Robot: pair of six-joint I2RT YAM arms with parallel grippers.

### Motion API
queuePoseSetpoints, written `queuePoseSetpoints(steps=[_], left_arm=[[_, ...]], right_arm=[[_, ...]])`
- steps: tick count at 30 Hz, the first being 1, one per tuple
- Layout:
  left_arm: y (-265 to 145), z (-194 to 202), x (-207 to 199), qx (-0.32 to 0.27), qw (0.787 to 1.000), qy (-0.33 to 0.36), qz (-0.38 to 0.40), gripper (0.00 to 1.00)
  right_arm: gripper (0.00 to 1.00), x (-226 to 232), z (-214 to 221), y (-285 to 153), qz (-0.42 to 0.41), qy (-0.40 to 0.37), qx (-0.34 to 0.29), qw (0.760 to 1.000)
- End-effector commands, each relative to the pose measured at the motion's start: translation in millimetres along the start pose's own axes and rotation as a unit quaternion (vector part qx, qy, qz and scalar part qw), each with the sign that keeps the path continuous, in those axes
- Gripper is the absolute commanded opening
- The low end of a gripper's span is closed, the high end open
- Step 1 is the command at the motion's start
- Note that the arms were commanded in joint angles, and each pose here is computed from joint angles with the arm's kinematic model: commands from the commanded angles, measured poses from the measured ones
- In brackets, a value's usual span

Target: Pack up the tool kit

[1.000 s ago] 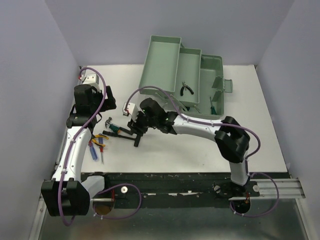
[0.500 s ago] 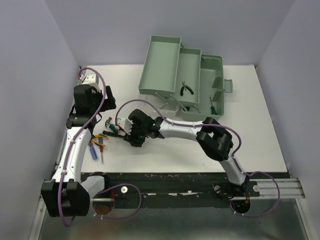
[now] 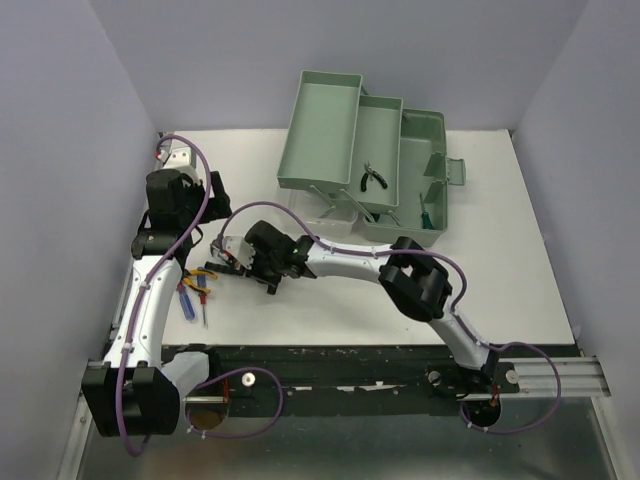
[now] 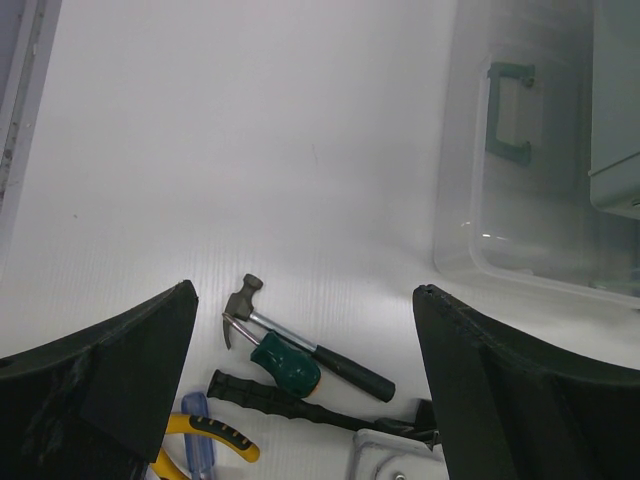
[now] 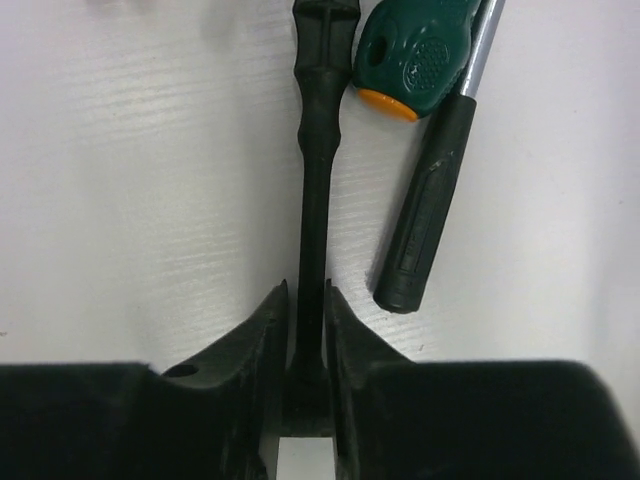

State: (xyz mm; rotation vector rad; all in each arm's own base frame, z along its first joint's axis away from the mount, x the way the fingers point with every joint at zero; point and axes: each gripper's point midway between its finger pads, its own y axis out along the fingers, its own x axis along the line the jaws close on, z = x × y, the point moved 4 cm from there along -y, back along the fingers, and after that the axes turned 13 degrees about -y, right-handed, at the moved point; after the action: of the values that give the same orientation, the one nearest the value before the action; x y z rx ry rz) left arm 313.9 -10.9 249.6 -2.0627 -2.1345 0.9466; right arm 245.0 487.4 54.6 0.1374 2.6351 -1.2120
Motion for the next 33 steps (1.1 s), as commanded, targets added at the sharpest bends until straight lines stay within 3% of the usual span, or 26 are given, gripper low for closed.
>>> queuePoseSetpoints(steps=[1, 3, 7, 16, 21, 24, 29, 33], left_arm=[[-7, -11, -6, -0.024, 1.0, 0.001, 0.01, 0.99], [-7, -11, -6, -0.024, 1.0, 0.001, 0.009, 0.99], [-8, -11, -5, -0.026, 1.0, 0.002, 0.006, 0.99], [-11, -14, -4, -0.033, 0.999, -0.001, -0.002, 0.99], [-12, -16, 0, -0.039, 0.999, -0.004, -0.021, 0.99], [-13, -17, 0, -0.04, 0.999, -0.005, -0.02, 0.99], [-12, -16, 1, -0.039, 0.999, -0.008, -0.021, 0.99], [-12, -16, -1, -0.041, 0.999, -0.01, -0.016, 0.99]], right_arm=[[0.21, 14, 19, -7, -0.018, -0.009, 0.036, 0.999], [0.09, 19, 18, -13, -0.023, -0.023, 0.03, 0.999], [0.01, 26, 20, -32, -0.018, -0.045, 0.016, 0.999], [0.0, 23, 22, -131, 0.072, -0.044, -0.015, 0.996], [0.0, -1, 38, -194, 0.199, -0.06, 0.004, 0.978], [0.01, -16, 35, -239, 0.261, -0.057, -0.027, 0.963], [0.01, -58, 13, -313, 0.365, 0.024, -0.111, 0.924], [0.0, -104, -3, -340, 0.4, 0.122, -0.115, 0.901]])
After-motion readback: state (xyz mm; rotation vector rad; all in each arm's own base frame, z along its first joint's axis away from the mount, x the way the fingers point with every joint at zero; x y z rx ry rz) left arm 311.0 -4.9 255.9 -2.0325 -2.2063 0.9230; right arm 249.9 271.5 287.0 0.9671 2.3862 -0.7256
